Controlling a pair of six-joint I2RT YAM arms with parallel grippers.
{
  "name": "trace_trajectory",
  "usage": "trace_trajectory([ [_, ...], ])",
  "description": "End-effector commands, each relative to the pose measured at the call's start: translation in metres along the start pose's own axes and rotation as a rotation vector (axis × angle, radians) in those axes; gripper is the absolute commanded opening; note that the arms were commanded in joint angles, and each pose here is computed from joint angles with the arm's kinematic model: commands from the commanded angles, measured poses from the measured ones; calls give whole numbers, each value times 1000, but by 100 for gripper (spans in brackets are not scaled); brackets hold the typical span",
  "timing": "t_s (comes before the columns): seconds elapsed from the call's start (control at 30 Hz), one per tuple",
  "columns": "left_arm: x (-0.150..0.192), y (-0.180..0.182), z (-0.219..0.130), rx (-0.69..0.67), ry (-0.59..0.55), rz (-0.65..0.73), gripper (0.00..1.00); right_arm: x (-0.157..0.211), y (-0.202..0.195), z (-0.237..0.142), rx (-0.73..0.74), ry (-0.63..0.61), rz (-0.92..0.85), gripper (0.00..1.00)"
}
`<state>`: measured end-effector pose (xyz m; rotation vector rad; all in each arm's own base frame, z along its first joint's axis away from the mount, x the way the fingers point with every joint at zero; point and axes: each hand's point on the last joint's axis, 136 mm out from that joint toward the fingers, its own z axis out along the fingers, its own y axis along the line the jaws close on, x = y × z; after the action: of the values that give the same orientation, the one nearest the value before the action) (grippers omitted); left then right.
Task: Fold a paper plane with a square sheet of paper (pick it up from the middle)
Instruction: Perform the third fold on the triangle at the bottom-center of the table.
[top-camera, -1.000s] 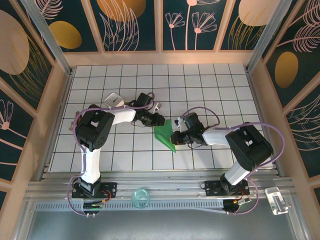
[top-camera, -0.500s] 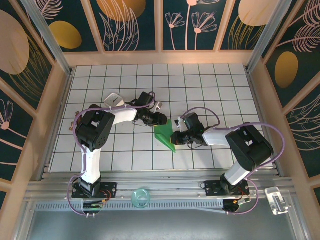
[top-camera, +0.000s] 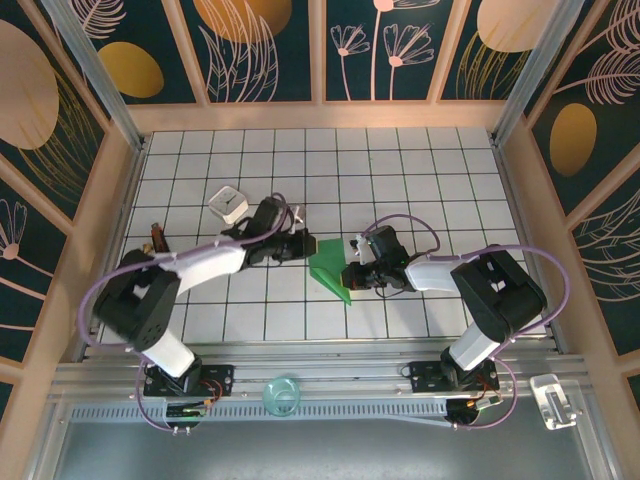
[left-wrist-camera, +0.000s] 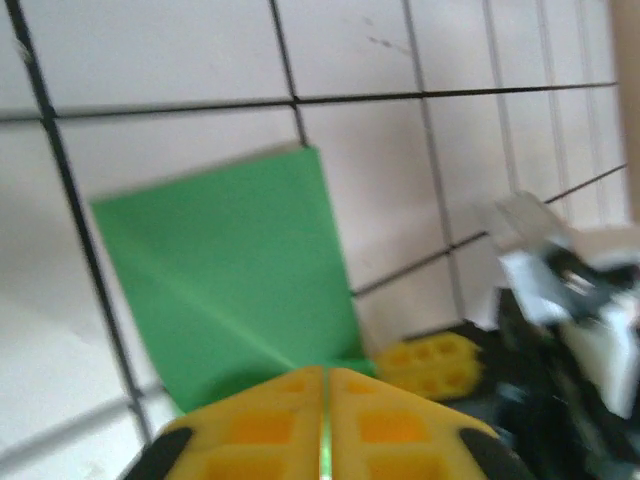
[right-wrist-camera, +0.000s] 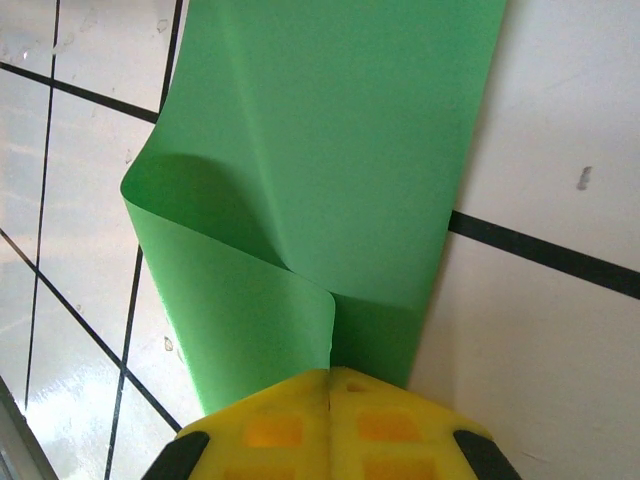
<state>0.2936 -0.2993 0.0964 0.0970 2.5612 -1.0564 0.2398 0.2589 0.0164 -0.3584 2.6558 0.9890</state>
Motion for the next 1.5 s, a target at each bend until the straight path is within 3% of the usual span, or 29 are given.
trace_trajectory([
  [0.0, 27, -18, 3, 77, -35, -83, 0, 30, -32, 7, 125, 84, 64, 0],
  [0.3, 84, -50, 24, 213, 15, -183, 0, 30, -35, 9, 132, 85, 73, 0],
  [0.87, 111, -40, 58, 200, 92, -241, 0, 32, -37, 12, 136, 97, 72, 0],
  [1.47, 116, -28, 68, 152, 103, -295, 0, 34, -38, 11, 137, 99, 73, 0],
])
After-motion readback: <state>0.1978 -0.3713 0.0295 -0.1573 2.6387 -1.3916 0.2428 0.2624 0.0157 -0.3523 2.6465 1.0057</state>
